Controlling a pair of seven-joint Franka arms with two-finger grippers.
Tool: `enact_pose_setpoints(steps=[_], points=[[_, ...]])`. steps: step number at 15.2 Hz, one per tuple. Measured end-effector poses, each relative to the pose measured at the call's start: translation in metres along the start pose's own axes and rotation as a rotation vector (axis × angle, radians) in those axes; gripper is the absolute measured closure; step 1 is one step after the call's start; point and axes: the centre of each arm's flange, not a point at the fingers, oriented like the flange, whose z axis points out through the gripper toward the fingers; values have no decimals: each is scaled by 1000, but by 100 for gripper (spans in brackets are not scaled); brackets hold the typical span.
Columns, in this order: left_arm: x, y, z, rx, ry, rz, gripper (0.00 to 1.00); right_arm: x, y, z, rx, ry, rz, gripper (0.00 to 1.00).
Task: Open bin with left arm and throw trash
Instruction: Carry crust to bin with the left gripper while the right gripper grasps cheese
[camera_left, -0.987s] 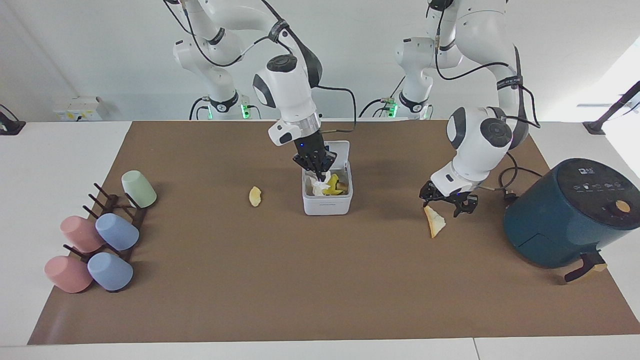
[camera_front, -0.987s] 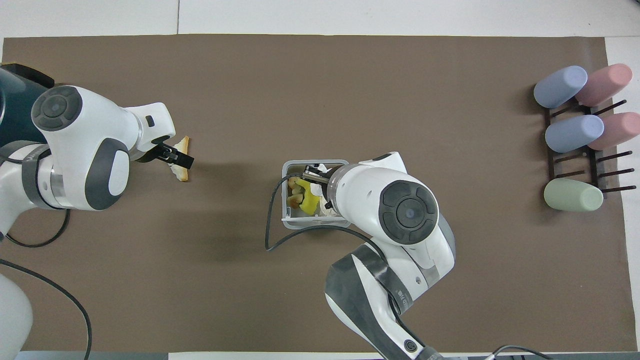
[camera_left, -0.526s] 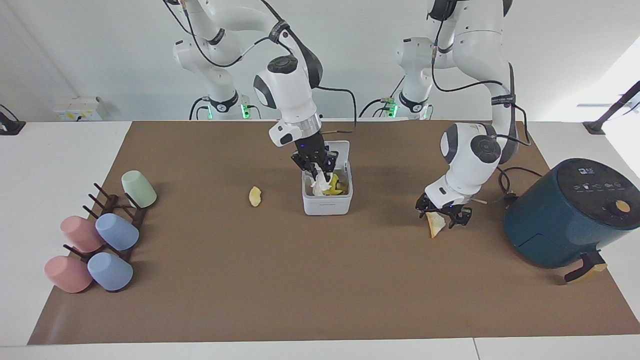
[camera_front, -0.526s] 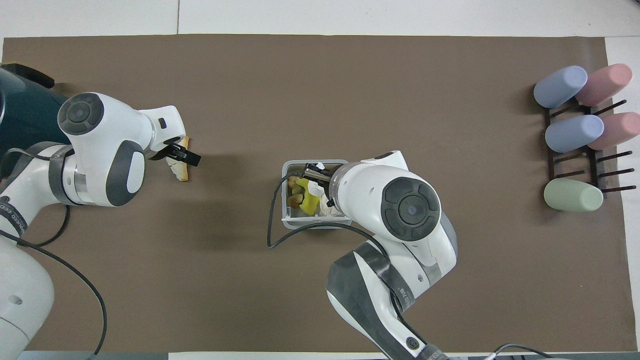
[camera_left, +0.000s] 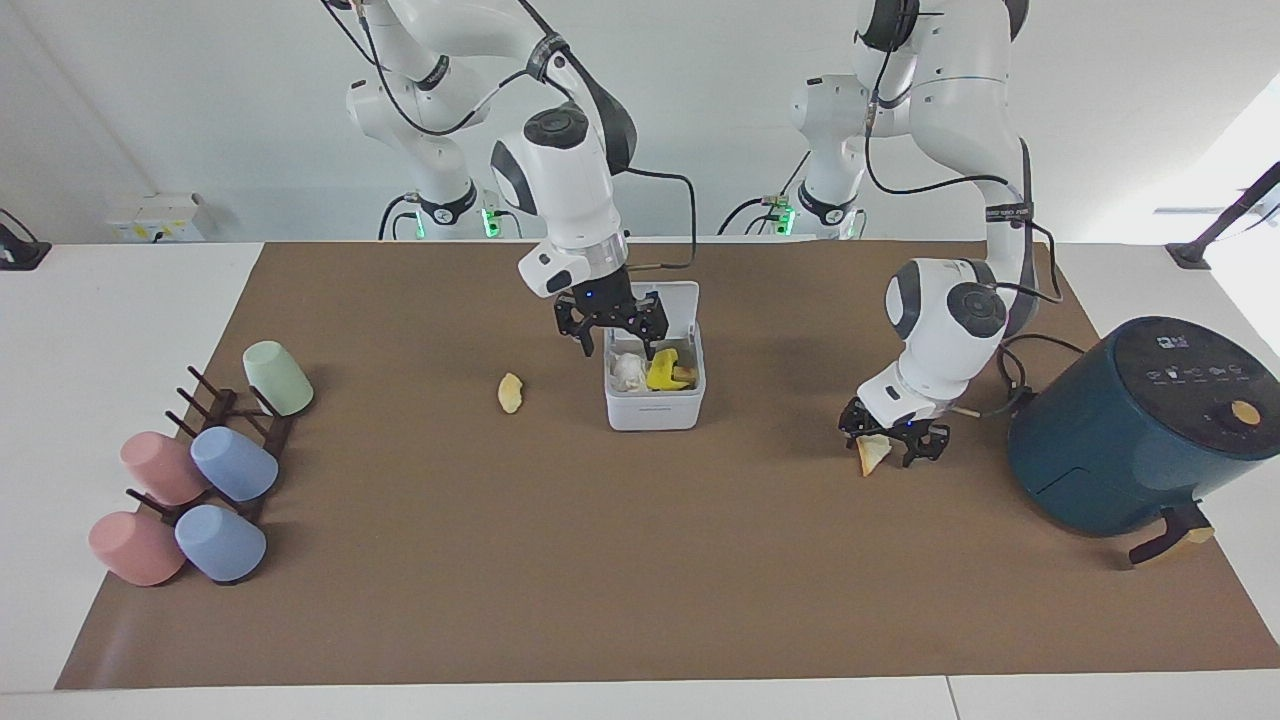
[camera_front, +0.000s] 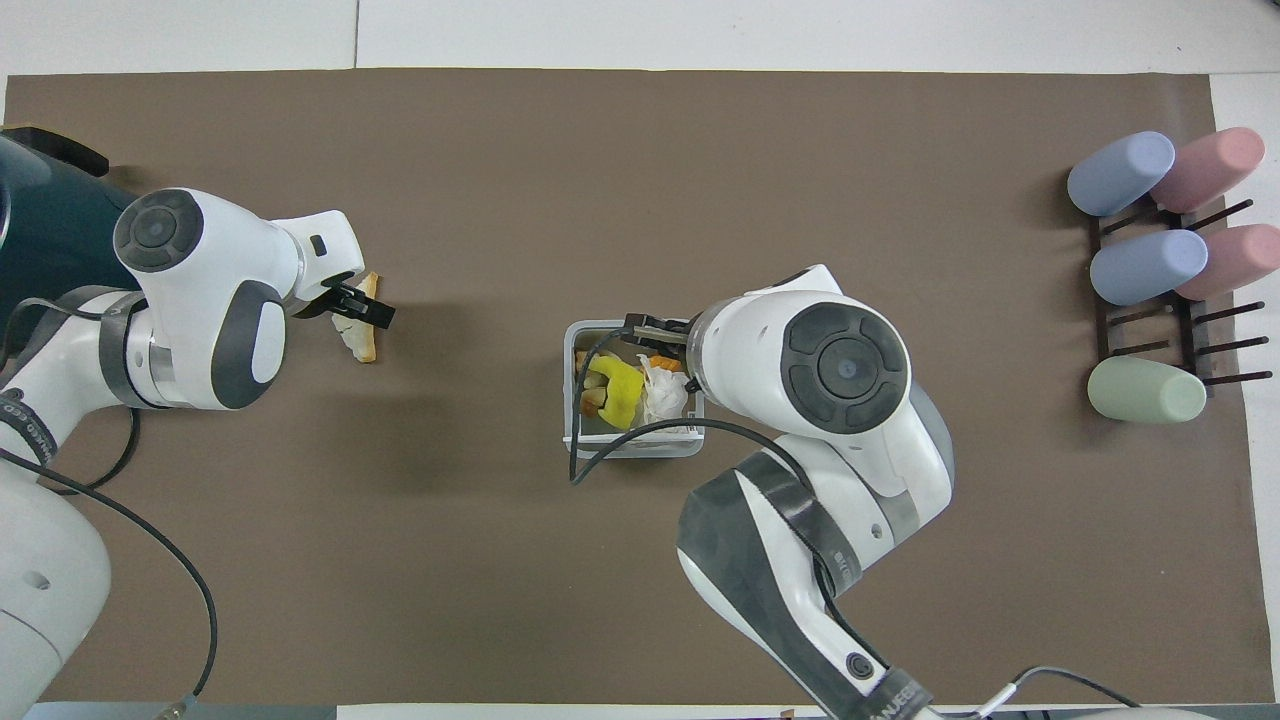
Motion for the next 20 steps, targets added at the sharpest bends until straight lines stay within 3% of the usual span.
enact_pose_setpoints(steps=[3,5,6,8,11,17,20], points=[[0,0,1,0,-1,1,23,31,58,15,-51,-19,-100,0],[0,-4,-2,8,4,0,46,43,107,36,-76,-35,-141,0],[0,-5,-2,9,5,0,56,43,126,48,-81,-40,-154,0],[0,-6,-3,10,6,0,60,33,143,72,-83,-51,-166,0],[1,-1,-2,6,4,8,89,15,148,105,-85,-95,-174,0],[5,-4,-10,3,-9,-6,91,-4,159,129,-107,-155,-191,0],[21,-4,-42,-15,-41,-78,91,-7,161,129,-121,-181,-211,0]])
